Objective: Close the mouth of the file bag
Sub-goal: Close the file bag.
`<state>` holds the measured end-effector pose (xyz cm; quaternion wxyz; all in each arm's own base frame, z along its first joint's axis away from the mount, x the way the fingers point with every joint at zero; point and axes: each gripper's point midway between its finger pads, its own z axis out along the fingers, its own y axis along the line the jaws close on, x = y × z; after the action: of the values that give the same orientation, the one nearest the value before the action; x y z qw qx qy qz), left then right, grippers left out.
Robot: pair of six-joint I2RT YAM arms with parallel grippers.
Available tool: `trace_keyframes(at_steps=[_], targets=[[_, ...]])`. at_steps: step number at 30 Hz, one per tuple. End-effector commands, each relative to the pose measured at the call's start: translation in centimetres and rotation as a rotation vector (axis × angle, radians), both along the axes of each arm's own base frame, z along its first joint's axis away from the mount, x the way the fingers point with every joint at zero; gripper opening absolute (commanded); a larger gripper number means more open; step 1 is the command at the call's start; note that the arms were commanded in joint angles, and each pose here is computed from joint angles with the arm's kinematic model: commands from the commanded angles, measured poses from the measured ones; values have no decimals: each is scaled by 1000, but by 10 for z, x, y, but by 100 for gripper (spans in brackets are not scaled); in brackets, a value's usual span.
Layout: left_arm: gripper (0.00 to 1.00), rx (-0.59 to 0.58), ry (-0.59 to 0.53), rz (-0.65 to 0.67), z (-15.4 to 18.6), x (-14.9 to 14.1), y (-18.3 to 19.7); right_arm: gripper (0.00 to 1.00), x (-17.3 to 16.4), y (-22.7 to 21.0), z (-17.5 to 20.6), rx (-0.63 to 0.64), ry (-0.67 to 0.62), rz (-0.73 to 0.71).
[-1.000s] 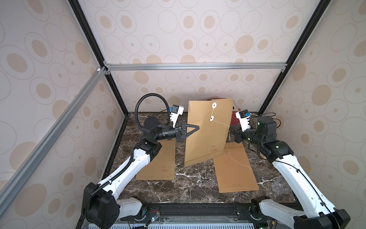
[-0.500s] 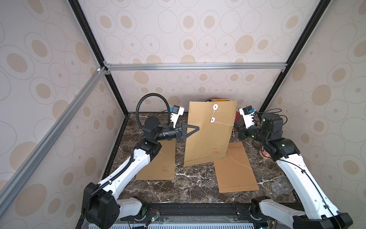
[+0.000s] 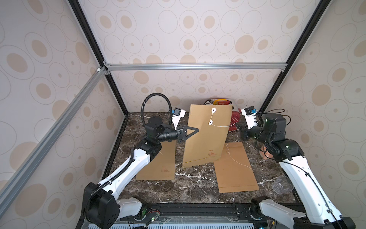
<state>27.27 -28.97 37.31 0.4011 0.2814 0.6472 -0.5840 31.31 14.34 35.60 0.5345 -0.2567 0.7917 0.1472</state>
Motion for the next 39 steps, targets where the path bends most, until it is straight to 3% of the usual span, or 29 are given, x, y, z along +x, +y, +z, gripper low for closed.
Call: trace_keyframes(at_steps=[1,14,39], targets=[[0,-20,-95,11,25,-4,3,0,-6,-6,12,0,-21,-16],[0,50,-80,59,11,4,5,0,1,-3,31,-18,-44,-2],[0,0,-82,8,21,-3,2,0,50,3,53,-82,-78,-27]])
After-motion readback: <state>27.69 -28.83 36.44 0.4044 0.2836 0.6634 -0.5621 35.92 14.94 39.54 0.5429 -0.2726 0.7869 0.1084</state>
